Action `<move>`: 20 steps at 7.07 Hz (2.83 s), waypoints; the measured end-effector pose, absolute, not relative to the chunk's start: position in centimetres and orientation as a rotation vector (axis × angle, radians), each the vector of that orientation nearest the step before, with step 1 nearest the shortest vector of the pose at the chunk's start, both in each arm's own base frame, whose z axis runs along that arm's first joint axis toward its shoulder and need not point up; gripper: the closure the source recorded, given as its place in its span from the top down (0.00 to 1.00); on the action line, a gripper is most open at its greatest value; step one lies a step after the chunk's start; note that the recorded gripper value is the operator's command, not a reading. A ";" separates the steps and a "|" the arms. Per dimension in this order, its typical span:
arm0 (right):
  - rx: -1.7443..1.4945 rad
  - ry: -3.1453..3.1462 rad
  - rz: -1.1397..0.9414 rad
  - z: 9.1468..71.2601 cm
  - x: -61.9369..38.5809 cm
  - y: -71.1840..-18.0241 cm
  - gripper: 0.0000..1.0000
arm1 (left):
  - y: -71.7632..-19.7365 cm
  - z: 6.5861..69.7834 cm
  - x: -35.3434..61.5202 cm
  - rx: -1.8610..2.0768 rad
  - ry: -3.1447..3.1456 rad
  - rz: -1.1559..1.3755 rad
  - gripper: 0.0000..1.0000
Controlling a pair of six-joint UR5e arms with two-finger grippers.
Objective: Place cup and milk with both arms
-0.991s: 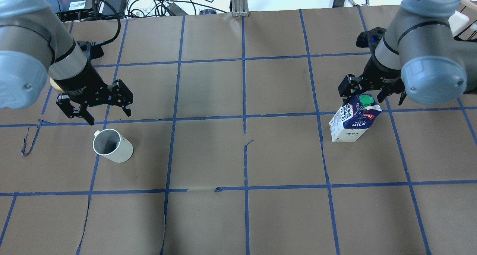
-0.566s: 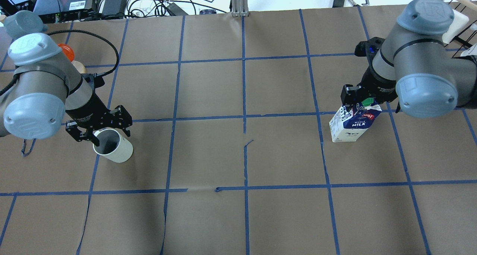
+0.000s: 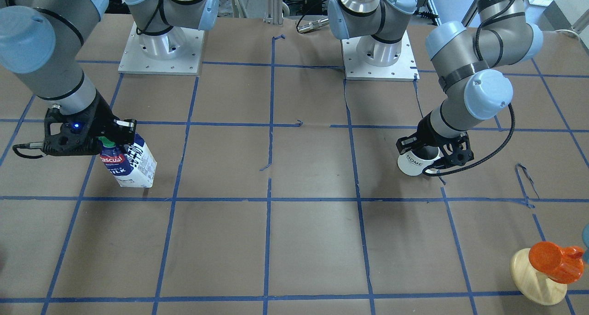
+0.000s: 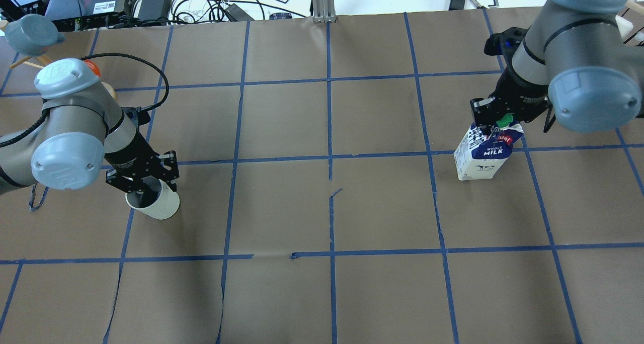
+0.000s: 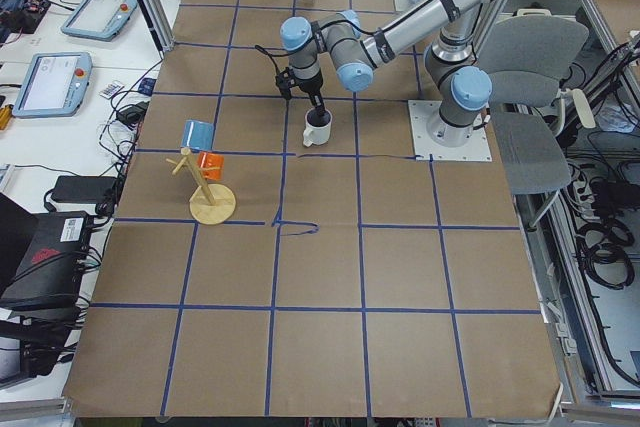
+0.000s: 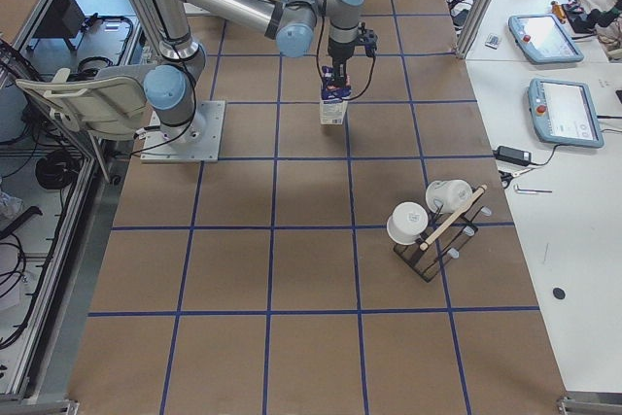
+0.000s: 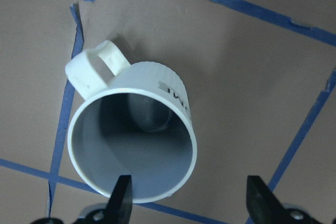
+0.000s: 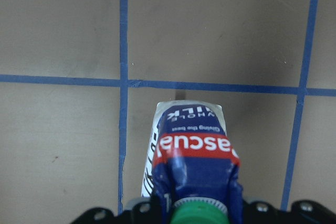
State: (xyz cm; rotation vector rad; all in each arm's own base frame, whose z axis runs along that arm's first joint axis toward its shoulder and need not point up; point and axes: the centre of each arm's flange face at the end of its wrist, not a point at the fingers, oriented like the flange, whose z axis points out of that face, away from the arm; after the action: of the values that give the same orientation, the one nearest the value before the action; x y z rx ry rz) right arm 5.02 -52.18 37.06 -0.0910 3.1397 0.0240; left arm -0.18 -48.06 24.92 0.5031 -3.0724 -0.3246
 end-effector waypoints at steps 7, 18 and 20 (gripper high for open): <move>0.019 3.073 0.002 41.7 12.0 -53.7 0.00 | -50.8 29.5 -11.6 0.726 -3.023 -0.141 0.00; -0.008 3.088 0.055 42.0 18.9 -50.8 0.00 | -38.7 26.6 -38.0 1.126 -2.911 -0.292 1.00; -0.044 3.078 0.072 42.2 19.2 -48.9 0.00 | -41.4 31.3 -36.3 0.847 -2.958 -0.156 1.00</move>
State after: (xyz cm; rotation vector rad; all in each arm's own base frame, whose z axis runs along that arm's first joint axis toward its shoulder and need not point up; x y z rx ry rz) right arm 19.20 -48.87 42.17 -0.0443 3.0784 0.0722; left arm -36.35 -41.43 31.32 0.8473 -2.9581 -0.1565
